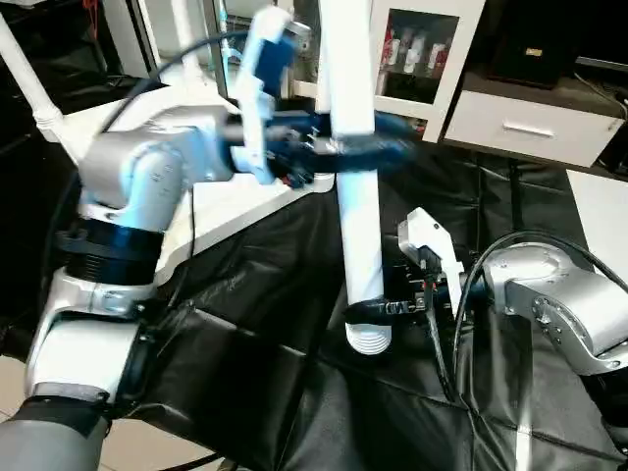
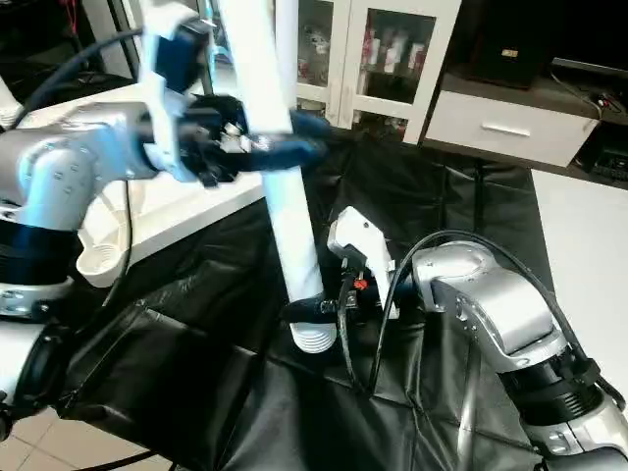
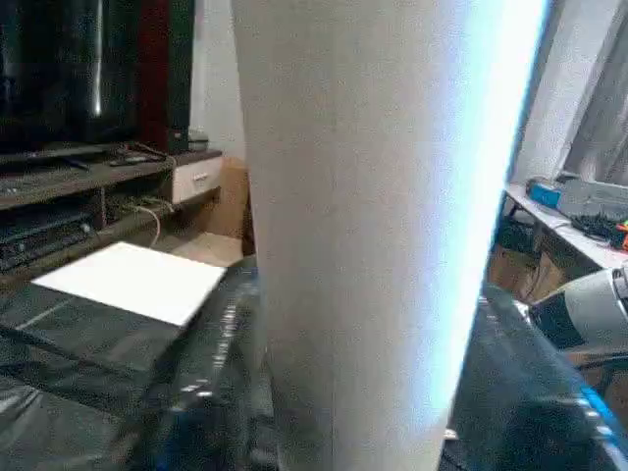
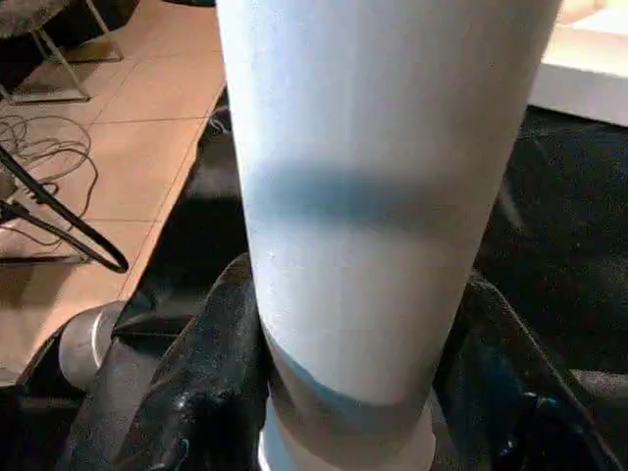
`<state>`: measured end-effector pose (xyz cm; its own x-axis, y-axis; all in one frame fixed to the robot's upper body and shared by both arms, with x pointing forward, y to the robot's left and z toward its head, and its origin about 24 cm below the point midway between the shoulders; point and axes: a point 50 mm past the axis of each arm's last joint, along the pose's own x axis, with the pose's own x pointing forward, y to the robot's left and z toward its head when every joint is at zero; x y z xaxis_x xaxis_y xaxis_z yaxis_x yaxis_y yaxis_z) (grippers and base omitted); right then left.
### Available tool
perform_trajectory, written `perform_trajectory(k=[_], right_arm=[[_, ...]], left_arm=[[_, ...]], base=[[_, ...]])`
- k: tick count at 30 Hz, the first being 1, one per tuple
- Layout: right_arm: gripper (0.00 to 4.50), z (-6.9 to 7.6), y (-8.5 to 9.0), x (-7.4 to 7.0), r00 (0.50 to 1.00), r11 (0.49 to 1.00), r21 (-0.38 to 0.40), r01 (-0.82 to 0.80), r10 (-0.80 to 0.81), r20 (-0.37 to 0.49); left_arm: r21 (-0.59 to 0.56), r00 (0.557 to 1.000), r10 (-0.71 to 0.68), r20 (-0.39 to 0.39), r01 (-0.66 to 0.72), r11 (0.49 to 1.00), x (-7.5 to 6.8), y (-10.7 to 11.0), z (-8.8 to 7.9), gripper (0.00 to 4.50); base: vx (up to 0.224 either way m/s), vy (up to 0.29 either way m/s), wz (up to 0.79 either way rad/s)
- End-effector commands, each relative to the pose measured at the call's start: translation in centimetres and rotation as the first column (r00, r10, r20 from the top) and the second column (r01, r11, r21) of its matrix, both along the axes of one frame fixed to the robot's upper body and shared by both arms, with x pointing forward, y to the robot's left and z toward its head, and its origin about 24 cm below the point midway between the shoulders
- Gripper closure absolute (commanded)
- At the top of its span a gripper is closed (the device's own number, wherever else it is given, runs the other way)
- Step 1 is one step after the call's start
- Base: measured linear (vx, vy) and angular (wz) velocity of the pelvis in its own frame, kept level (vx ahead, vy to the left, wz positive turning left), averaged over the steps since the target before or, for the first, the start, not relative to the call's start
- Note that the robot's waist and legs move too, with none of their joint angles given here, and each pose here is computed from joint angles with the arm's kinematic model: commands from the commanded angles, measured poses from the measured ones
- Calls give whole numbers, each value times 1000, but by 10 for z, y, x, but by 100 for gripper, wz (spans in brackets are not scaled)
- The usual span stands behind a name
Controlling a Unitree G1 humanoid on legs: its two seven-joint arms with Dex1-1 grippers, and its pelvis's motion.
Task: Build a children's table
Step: Pick table leg
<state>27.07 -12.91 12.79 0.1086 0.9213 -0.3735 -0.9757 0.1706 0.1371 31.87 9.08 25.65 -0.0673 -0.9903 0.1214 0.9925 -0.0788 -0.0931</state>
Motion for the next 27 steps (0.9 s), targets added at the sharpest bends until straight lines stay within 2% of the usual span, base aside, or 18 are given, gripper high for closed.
perform_trajectory(k=[1, 6, 8, 9, 11, 13, 14, 15, 17, 18, 19, 20, 22, 23, 24, 25, 26, 27], right_arm=[[264, 8, -4, 4, 999, 1000, 8, 19, -19, 41], [264, 5, -18, 4, 996, 997, 2, 82, -82, 43], [264, 3, -31, 8, 981, 983, -4, 181, -181, 65], [264, 2, -48, 15, 942, 947, -1, 322, -321, 95], [264, 3, -62, 17, 900, 906, 21, 423, -422, 111], [264, 3, -65, 17, 885, 892, 31, 451, -451, 114], [264, 4, -69, 17, 861, 868, 54, 494, -497, 111], [264, 5, -75, 18, 807, 815, 89, 573, -580, 113], [264, 3, -81, 21, 717, 726, 122, 676, -687, 115], [264, 2, -83, 22, 620, 630, 153, 761, -777, 110], [264, 2, -83, 22, 620, 630, 153, 761, -777, 110], [264, 0, -83, 20, 518, 521, 198, 830, -852, 73], [264, 0, -84, 17, 484, 479, 222, 849, -874, 37], [264, -3, -81, 14, 457, 459, 207, 864, -887, 58], [264, -5, -79, 12, 424, 436, 201, 877, -900, 104], [264, -7, -73, 10, 404, 439, 169, 882, -892, 204], [264, -9, -69, 7, 397, 443, 147, 884, -880, 262], [264, -9, -68, 6, 390, 439, 150, 886, -880, 271]], left_arm=[[-19, 999, 3, 36, -2, 1000, 0, 3, 10, 157], [-36, 996, 77, 39, -76, 996, 8, 18, 13, 145], [-30, 987, 154, 41, -153, 988, 14, 33, 9, 145], [-27, 971, 238, 28, -237, 971, 16, 55, 3, 145], [-20, 948, 319, 4, -318, 948, 16, 76, -4, 145], [-15, 939, 345, -2, -345, 939, 16, 83, -7, 145], [-2, 918, 397, -12, -397, 918, 15, 93, -13, 145], [32, 855, 518, -14, -518, 855, 18, 104, -27, 145], [87, 729, 685, 11, -683, 725, 26, 114, -46, 145], [148, 598, 799, 56, -797, 586, 29, 114, -68, 145], [148, 598, 799, 56, -797, 586, 29, 114, -68, 145], [178, 490, 866, 96, -865, 470, 27, 109, -89, 145], [173, 471, 877, 93, -875, 452, 23, 102, -95, 145], [123, 448, 888, 103, -892, 436, 17, 92, -99, 145], [126, 413, 907, 86, -907, 401, 13, 87, -104, 145], [120, 357, 925, 132, -932, 342, 8, 81, -110, 145], [130, 311, 935, 171, -948, 291, 4, 79, -117, 145], [125, 296, 936, 191, -953, 276, 3, 78, -119, 145]], base=[[0, 0, 0], [0, 0, 0], [0, 0, 0], [0, 0, 0], [0, 0, 0], [0, 0, 0], [0, 0, 0], [0, 0, 0], [0, 0, 0], [0, 0, 0], [0, 0, 0], [0, 0, 0], [0, 0, 0], [0, 0, 0], [0, 0, 0], [0, 0, 0], [0, 0, 0], [0, 0, 0]])
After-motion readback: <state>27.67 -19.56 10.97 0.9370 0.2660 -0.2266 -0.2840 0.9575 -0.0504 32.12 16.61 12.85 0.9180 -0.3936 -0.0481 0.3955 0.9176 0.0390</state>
